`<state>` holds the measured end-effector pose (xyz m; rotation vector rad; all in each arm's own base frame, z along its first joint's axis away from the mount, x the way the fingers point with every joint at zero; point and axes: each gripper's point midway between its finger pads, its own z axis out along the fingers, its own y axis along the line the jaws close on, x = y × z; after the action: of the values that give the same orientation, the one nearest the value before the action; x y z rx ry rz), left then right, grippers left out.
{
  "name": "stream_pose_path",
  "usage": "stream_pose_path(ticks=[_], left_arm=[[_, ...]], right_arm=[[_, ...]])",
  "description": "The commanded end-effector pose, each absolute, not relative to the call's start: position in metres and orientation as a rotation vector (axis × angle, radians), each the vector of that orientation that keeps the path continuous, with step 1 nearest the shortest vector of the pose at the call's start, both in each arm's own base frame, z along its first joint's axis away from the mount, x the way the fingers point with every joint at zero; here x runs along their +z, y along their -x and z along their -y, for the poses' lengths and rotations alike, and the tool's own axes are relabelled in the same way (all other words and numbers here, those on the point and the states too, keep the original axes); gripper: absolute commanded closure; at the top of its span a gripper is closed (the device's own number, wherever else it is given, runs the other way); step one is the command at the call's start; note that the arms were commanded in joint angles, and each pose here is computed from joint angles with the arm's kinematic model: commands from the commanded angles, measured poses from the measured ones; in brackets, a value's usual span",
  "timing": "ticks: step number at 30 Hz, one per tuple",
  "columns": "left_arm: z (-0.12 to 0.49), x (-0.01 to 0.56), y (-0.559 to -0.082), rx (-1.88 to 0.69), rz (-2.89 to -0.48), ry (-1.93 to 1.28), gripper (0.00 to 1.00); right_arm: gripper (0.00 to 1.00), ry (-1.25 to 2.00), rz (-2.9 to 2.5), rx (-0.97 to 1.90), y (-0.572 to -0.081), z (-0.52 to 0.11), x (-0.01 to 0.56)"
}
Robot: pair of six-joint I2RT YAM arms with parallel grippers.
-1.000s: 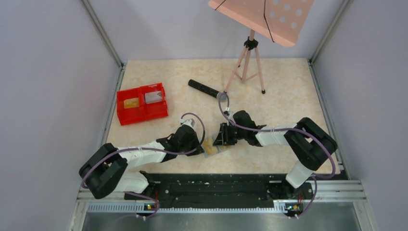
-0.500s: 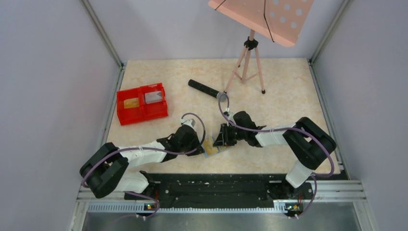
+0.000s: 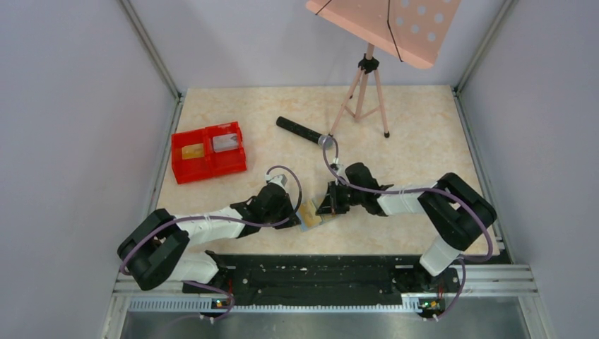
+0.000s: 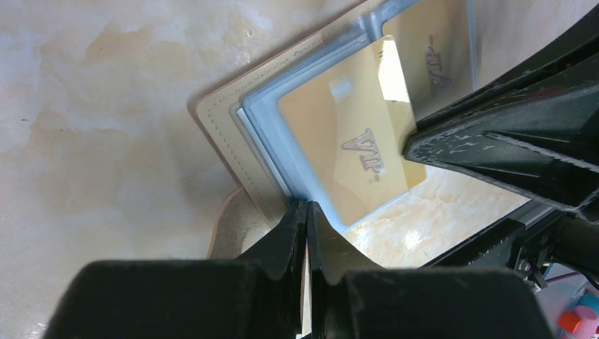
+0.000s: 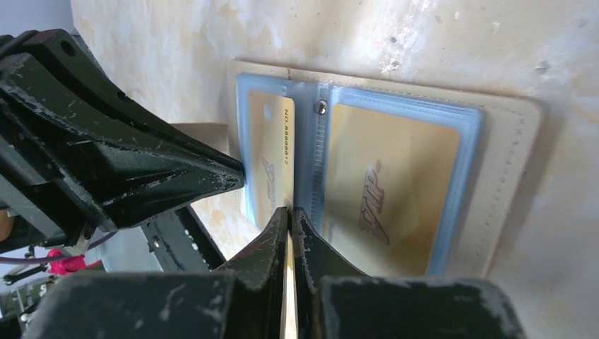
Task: Take the credit cards out of the card holder
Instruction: Remove the credit card from the card holder.
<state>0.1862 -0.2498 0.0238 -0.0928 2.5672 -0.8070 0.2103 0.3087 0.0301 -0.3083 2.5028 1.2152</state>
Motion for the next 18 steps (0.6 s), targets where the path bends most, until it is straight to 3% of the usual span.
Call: stream_pose_path(ticks=[1,13,18], left_arm=[[0.240,0.010,-0.183,-0.730,-2.611,0.084,0.93],[0.239,0.019,-0.184,-0.716,-2.612,0.072,0.91],[0.252,0.053,-0.191,-0.805,-2.538,0.022,0.80]], right_arm=[[1.00,0.326,-2.440,1.187,-0.222,-0.293,0.047],[1.00,0.297,-2.432,1.132,-0.230,-0.259,0.063],[1.00,0.282,-2.416,1.085,-0.233,-0.239,0.076]])
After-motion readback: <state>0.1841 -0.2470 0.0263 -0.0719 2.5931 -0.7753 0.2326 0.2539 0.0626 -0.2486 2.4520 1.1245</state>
